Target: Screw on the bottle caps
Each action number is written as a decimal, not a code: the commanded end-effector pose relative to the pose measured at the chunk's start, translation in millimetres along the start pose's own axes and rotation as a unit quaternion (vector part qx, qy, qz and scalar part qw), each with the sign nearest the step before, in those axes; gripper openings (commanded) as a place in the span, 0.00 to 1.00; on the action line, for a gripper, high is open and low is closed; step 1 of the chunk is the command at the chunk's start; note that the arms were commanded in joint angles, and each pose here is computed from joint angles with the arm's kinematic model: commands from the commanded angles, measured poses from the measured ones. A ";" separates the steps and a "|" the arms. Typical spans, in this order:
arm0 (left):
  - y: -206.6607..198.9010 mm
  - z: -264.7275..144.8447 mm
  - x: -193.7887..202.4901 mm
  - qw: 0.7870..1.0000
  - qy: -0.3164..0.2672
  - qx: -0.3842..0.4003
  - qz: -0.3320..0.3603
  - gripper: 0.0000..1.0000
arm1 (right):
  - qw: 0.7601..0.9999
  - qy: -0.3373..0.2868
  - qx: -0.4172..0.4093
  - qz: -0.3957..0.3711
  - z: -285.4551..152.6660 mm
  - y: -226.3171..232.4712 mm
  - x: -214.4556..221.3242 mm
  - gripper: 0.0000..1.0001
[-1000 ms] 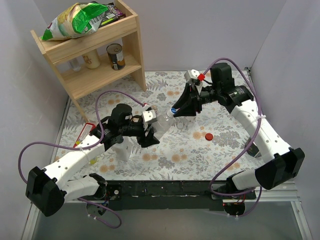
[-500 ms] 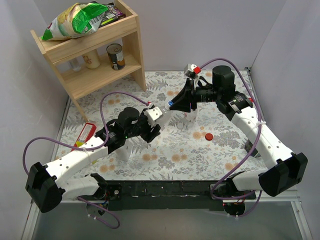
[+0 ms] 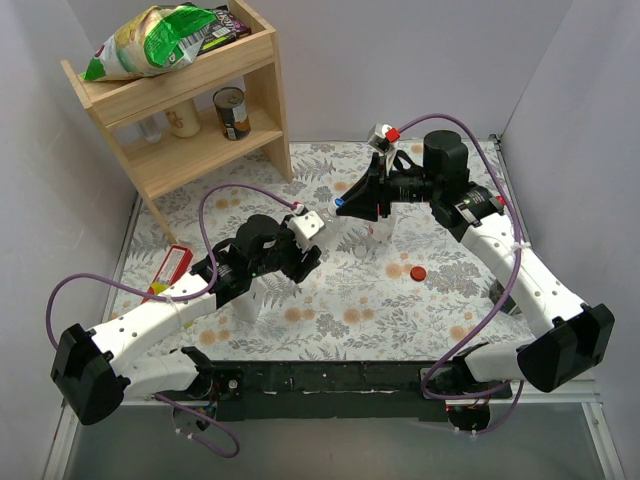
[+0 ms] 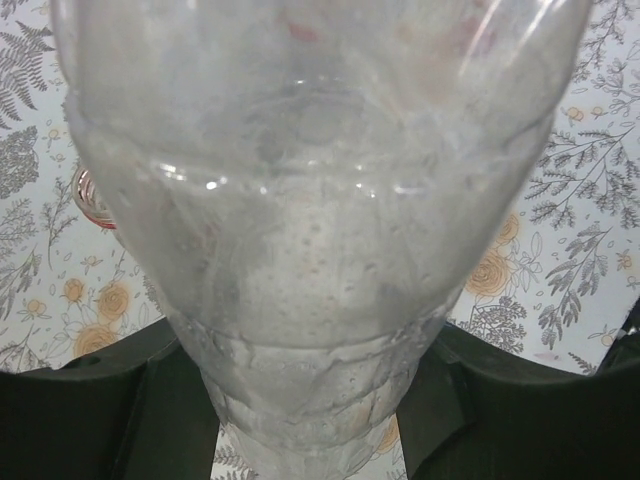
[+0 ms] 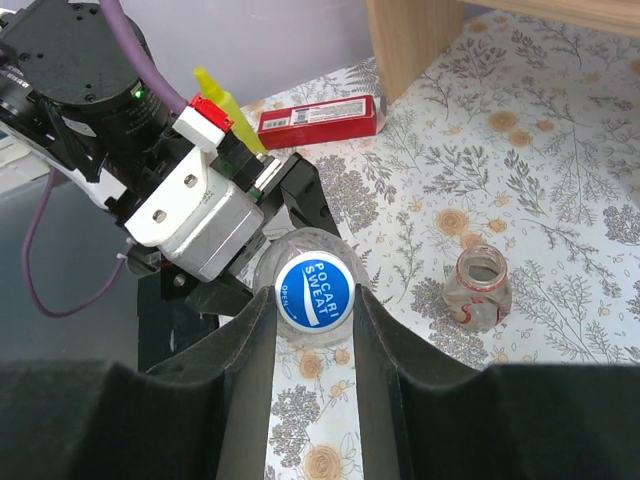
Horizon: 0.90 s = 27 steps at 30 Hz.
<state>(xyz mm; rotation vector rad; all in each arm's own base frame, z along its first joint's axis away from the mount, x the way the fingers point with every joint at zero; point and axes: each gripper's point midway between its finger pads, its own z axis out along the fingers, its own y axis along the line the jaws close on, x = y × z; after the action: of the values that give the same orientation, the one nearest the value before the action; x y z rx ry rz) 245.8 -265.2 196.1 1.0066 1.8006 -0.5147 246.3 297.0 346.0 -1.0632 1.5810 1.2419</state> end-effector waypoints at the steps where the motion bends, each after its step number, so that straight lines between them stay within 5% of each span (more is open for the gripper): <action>1: -20.3 -10.7 -44.6 0.995 -0.080 0.054 0.000 0.00 | 1.000 -0.008 -0.019 -0.002 6.2 5.8 -4.8 0.20; 6: -37.0 -13.7 -39.2 0.992 -0.075 0.097 -0.013 0.00 | 1.000 -0.005 -0.019 0.004 7.5 3.3 2.0 0.35; 22: -32.5 -13.4 -40.4 0.992 -0.080 0.092 -0.028 0.00 | 0.997 -0.001 -0.067 0.028 12.0 17.1 11.5 0.48; 27: -30.6 -13.1 -38.0 0.992 -0.078 0.090 -0.030 0.01 | 0.995 -0.005 -0.097 0.006 11.7 24.6 8.9 0.14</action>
<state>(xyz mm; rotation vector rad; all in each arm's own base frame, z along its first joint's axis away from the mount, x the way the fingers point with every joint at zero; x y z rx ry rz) 221.1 -281.1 199.1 1.0120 1.8075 -0.7399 232.7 306.6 340.0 -1.0990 1.5453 1.3699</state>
